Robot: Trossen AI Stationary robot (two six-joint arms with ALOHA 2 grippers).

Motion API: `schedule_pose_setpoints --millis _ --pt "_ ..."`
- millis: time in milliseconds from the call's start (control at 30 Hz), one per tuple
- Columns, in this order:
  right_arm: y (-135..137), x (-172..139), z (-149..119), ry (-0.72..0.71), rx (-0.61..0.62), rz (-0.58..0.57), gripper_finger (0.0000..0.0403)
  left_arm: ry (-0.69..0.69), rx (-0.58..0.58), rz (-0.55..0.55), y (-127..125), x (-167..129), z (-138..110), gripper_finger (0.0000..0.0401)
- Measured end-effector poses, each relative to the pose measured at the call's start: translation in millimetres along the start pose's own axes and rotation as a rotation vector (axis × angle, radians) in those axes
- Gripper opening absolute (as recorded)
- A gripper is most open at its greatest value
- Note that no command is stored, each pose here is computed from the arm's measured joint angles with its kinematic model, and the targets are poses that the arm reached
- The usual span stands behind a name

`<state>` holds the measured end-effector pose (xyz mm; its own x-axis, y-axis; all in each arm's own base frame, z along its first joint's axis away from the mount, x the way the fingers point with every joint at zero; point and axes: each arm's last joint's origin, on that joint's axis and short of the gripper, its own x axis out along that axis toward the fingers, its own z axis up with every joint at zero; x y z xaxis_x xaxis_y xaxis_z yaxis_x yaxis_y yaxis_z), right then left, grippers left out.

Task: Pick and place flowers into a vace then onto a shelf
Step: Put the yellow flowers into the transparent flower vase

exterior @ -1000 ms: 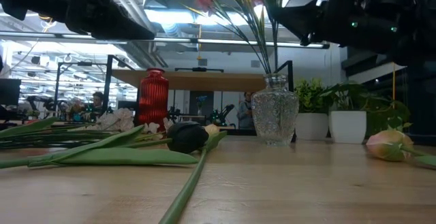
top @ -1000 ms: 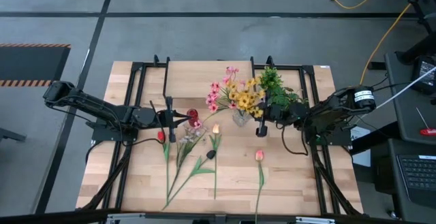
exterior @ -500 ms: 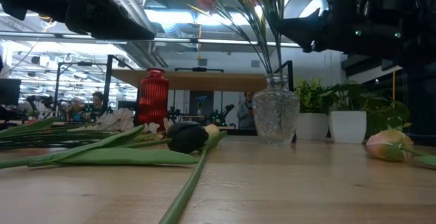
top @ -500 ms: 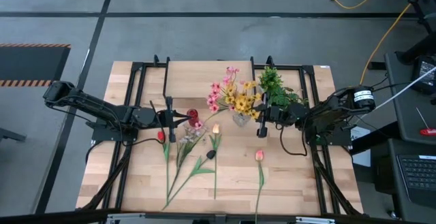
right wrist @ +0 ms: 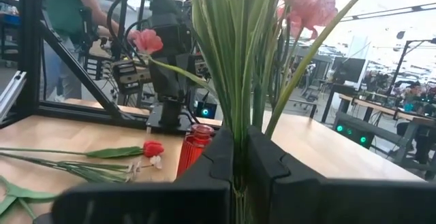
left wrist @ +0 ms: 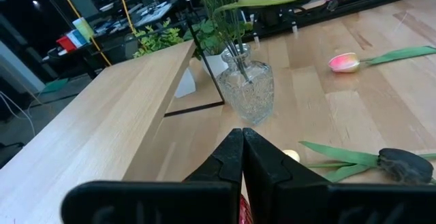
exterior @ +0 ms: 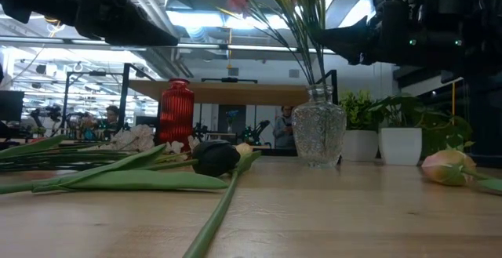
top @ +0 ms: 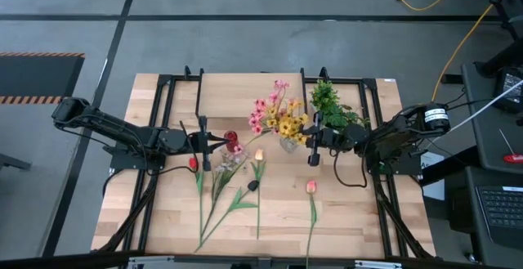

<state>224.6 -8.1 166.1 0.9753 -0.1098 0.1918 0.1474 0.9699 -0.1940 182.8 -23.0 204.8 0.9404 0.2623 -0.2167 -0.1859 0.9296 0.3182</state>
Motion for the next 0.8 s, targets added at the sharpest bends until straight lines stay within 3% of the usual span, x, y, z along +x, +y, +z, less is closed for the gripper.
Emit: schedule_pose_setpoints --millis 533,800 --pt "-5 6 -17 0.069 0.016 -0.023 0.0016 0.0 0.0 0.0 0 0 0 0.0004" --pt "-4 7 -22 0.091 0.017 -0.02 0.0061 0.0 0.0 0.0 0 0 0 0.0004"
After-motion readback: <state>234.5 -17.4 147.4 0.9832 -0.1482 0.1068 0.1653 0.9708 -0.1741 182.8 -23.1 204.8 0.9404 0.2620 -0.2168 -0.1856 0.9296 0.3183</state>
